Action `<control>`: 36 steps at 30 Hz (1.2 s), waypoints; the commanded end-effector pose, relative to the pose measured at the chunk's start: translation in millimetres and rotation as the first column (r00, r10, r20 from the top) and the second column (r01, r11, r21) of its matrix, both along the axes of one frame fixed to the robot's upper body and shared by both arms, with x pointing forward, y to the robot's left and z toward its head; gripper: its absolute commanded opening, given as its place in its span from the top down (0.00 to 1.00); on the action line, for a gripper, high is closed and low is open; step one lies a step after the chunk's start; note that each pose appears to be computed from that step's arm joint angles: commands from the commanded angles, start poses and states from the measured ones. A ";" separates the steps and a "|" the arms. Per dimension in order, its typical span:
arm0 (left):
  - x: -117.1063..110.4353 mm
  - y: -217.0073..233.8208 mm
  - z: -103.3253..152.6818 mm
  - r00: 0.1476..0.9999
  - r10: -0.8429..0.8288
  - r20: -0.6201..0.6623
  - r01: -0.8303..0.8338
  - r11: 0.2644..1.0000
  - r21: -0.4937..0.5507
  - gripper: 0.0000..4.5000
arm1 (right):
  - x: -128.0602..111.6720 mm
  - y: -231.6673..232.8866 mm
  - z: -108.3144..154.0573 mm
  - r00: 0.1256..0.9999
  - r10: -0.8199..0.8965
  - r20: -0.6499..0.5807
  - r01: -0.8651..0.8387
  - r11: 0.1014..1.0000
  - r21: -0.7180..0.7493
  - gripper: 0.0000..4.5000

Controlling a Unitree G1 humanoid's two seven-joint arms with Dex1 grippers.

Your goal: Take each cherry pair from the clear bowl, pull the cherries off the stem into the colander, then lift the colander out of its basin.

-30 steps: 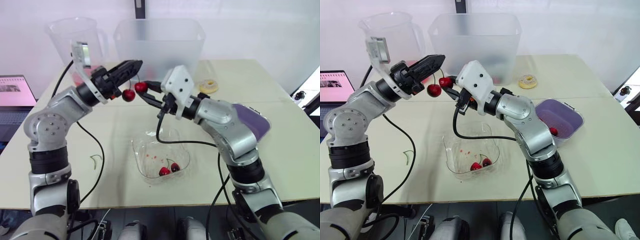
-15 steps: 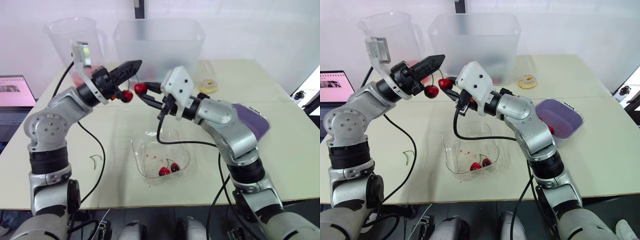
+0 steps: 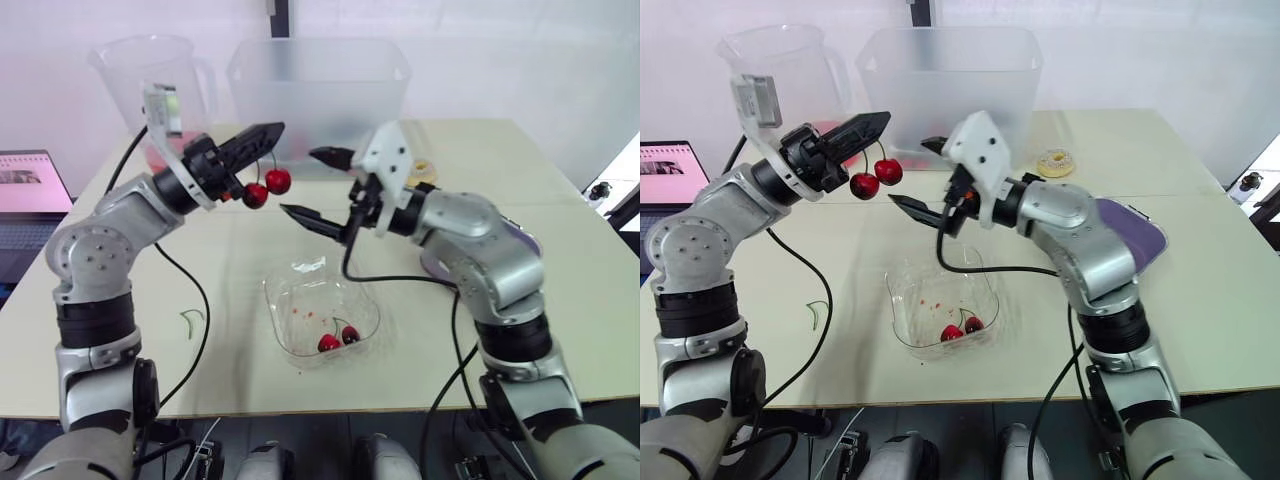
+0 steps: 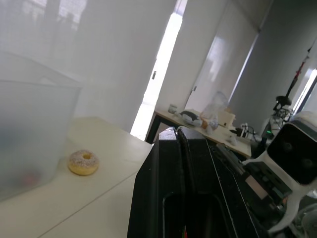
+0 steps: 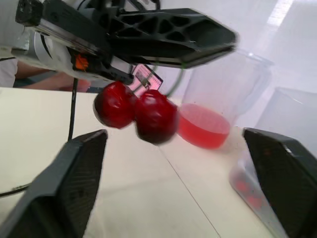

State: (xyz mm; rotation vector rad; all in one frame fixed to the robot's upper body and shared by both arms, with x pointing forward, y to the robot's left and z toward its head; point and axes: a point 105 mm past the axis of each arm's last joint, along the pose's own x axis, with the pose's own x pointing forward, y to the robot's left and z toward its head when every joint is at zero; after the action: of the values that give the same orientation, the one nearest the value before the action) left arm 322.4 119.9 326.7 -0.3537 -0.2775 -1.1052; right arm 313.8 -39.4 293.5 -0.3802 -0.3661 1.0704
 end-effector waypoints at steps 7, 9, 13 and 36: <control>-30.8 -9.9 2.6 0.977 -0.194 0.090 0.181 0.974 0.134 1.00 | -23.3 -37.4 14.5 0.870 0.339 -0.358 -0.293 0.940 0.177 0.01; -40.4 -15.9 -2.7 0.962 -0.260 0.089 0.242 0.955 0.174 1.00 | -19.0 -29.5 8.2 0.828 0.352 -0.436 -0.291 0.935 0.201 0.01; -49.3 -24.5 -6.7 0.944 -0.318 0.086 0.298 0.935 0.193 1.00 | -22.2 -5.6 2.5 0.787 0.400 -0.470 -0.333 0.917 0.222 0.01; -48.8 -28.9 -5.2 0.949 -0.300 0.098 0.279 0.943 0.182 1.00 | -39.0 19.1 -8.5 0.693 0.469 -0.547 -0.374 0.883 0.282 0.50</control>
State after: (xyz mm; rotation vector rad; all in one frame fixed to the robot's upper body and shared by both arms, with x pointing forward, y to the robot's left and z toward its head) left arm 278.0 90.9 313.4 -0.2027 -0.2047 -1.4261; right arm 281.8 -17.6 275.6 0.2235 0.1051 1.5266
